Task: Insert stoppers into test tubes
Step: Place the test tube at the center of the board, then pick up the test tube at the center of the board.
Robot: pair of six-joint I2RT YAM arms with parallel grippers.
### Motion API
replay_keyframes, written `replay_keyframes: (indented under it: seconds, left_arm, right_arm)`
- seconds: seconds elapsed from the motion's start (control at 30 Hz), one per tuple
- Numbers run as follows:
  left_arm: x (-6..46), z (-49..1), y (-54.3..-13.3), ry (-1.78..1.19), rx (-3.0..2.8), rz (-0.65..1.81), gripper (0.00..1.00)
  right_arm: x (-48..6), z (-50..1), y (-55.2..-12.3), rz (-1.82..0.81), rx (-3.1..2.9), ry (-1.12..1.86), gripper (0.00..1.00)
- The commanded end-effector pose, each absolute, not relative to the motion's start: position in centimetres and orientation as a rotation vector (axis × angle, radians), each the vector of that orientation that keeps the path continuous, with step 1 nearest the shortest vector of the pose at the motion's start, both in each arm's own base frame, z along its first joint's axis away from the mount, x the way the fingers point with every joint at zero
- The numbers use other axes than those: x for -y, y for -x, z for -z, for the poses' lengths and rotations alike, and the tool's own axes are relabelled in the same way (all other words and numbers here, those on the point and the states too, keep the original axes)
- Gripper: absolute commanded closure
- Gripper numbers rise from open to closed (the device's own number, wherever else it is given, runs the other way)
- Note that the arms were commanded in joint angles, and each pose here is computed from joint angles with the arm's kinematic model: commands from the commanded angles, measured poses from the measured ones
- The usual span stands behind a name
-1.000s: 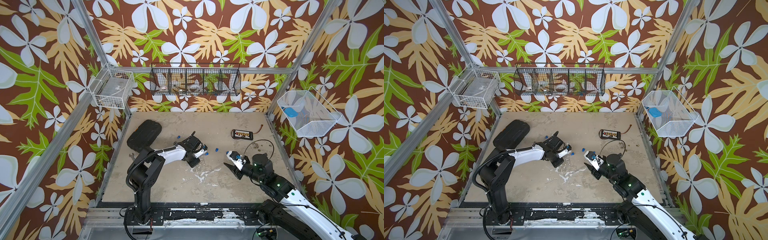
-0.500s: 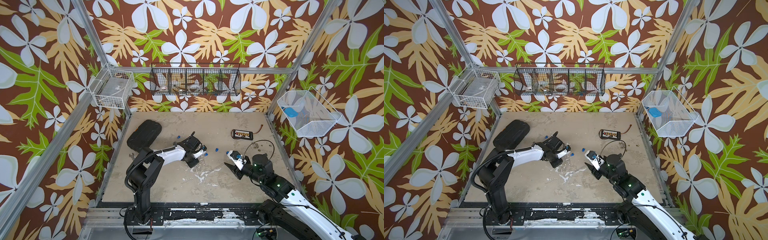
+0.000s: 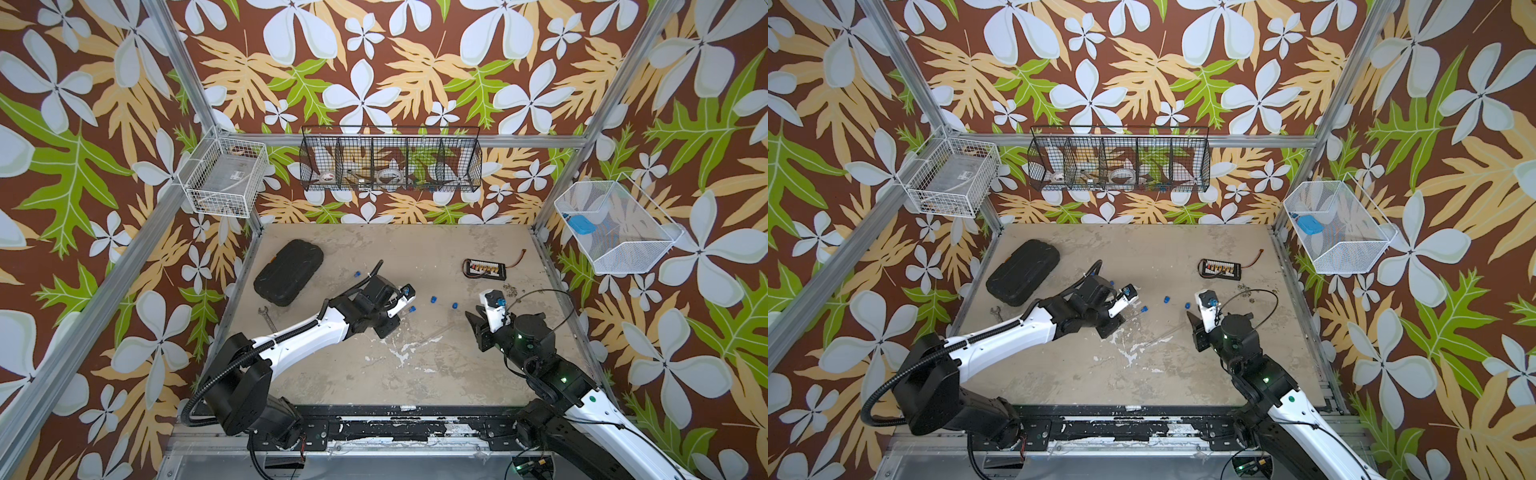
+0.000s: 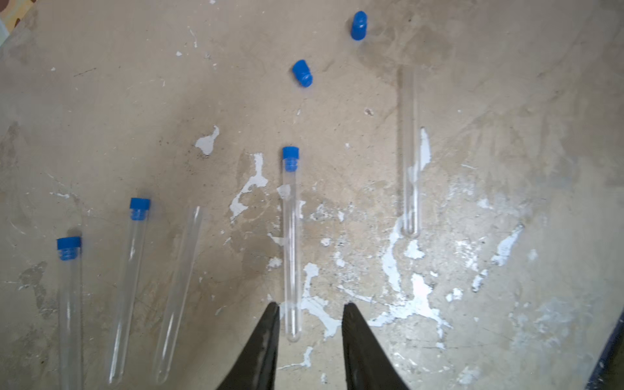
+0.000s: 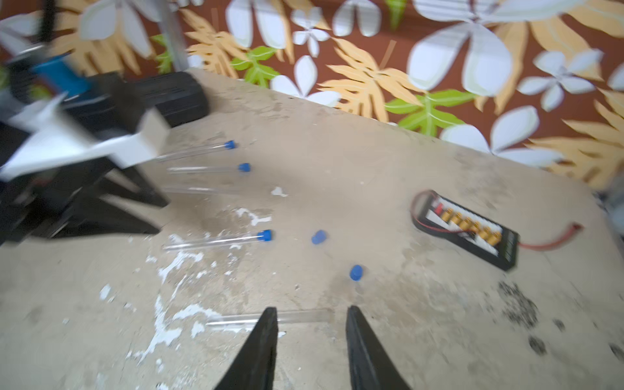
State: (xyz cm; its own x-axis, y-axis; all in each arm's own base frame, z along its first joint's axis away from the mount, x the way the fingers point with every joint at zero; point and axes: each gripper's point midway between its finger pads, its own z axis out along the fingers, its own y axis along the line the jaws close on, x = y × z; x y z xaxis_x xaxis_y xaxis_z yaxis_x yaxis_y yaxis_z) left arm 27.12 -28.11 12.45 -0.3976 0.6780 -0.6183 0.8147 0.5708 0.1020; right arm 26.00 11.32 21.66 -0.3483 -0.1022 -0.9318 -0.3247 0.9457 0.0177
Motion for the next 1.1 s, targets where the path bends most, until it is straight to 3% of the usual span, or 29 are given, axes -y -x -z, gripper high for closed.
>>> replay_keyframes:
  seconds: [0.0, 0.3, 1.07]
  left_arm:
    - [30.0, -13.7, -26.6, -1.048, -2.172, 0.358, 0.66]
    - [34.9, -11.0, -24.0, -1.143, -2.235, 0.396, 0.62]
    - [40.5, -4.5, -26.8, -1.215, -2.411, 0.341, 0.59]
  right_arm:
    - [-7.3, -22.1, -27.3, -0.144, -1.978, 0.012, 0.65]
    - [-6.2, -20.8, -29.1, -0.162, -2.103, -0.065, 0.6]
    - [-5.6, -20.8, -28.2, -0.147, -2.08, -0.074, 0.57]
